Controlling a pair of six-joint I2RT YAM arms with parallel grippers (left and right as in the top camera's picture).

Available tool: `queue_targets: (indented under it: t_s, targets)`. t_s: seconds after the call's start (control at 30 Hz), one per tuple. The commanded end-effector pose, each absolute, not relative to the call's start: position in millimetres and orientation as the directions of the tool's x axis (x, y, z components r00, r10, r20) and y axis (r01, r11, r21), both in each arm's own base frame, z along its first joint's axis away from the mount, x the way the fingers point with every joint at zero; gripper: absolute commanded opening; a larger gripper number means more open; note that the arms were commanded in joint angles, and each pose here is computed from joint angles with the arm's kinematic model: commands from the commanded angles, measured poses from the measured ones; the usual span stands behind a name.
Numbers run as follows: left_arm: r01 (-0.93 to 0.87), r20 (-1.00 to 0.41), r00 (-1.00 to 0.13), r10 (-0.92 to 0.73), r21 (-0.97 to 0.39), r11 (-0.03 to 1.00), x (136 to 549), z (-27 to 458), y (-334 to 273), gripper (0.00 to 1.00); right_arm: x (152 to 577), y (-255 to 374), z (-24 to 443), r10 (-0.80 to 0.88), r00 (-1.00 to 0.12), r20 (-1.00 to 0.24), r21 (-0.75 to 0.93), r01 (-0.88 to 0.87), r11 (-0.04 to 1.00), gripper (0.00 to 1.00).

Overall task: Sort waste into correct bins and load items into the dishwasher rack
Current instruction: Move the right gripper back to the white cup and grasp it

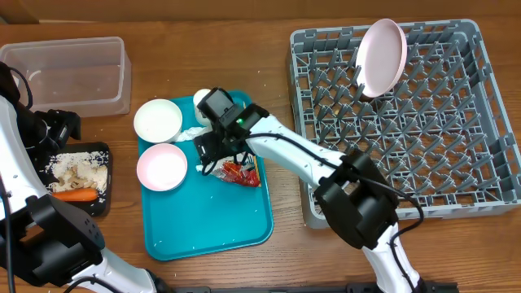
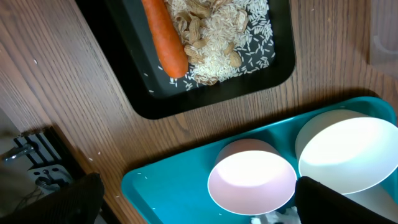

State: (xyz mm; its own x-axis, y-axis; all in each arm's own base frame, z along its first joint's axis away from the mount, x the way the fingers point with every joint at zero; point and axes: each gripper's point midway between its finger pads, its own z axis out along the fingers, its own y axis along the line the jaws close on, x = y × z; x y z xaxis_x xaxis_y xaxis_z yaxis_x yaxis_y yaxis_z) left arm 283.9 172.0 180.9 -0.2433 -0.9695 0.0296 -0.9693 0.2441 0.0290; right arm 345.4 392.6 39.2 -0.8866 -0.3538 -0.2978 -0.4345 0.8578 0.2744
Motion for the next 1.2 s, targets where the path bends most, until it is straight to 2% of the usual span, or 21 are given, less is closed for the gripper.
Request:
queue_targets:
  t_s: [0.0,0.23,0.33,0.7,0.77,0.83,0.9,0.97,1.17]
  targets:
    - [-0.969,0.008,-0.247,-0.969,0.021,0.247,281.7,187.4,172.0,1.00,348.6,389.3,31.2,-0.344,-0.892,-0.294,0.257,-0.421,0.870,0.73]
    - [-0.969,0.008,-0.247,-0.969,0.022,0.247,281.6,187.4,172.0,1.00,352.5,380.7,32.5,-0.335,-0.896,-0.291,0.236,-0.407,0.883,0.30]
    - [-0.969,0.008,-0.247,-0.969,0.021,0.247,281.7,187.4,172.0,1.00,353.8,376.1,42.0,-0.328,-0.899,-0.290,0.236,-0.399,0.886,0.27]
    - [-0.969,0.008,-0.247,-0.969,0.021,0.247,281.7,187.4,172.0,1.00,351.7,372.5,125.8,-0.300,-0.875,-0.381,0.275,-0.417,0.866,0.27]
    - [-0.969,0.008,-0.247,-0.969,0.021,0.247,281.7,187.4,172.0,1.00,349.1,372.5,127.7,-0.303,-0.875,-0.377,0.278,-0.419,0.864,0.30]
    - [-0.969,0.008,-0.247,-0.969,0.022,0.247,281.6,187.4,172.0,1.00,345.0,374.6,127.3,-0.309,-0.879,-0.363,0.297,-0.424,0.856,0.55]
    - [-0.969,0.008,-0.247,-0.969,0.021,0.247,281.7,187.4,172.0,1.00,339.7,378.6,128.0,-0.316,-0.883,-0.347,0.327,-0.430,0.841,0.66]
    - [-0.969,0.008,-0.247,-0.969,0.021,0.247,281.7,187.4,172.0,1.00,336.4,381.6,128.7,-0.321,-0.884,-0.339,0.347,-0.435,0.831,0.72]
    - [-0.969,0.008,-0.247,-0.969,0.021,0.247,281.7,187.4,172.0,1.00,333.5,379.8,127.8,-0.325,-0.888,-0.326,0.347,-0.432,0.833,0.80]
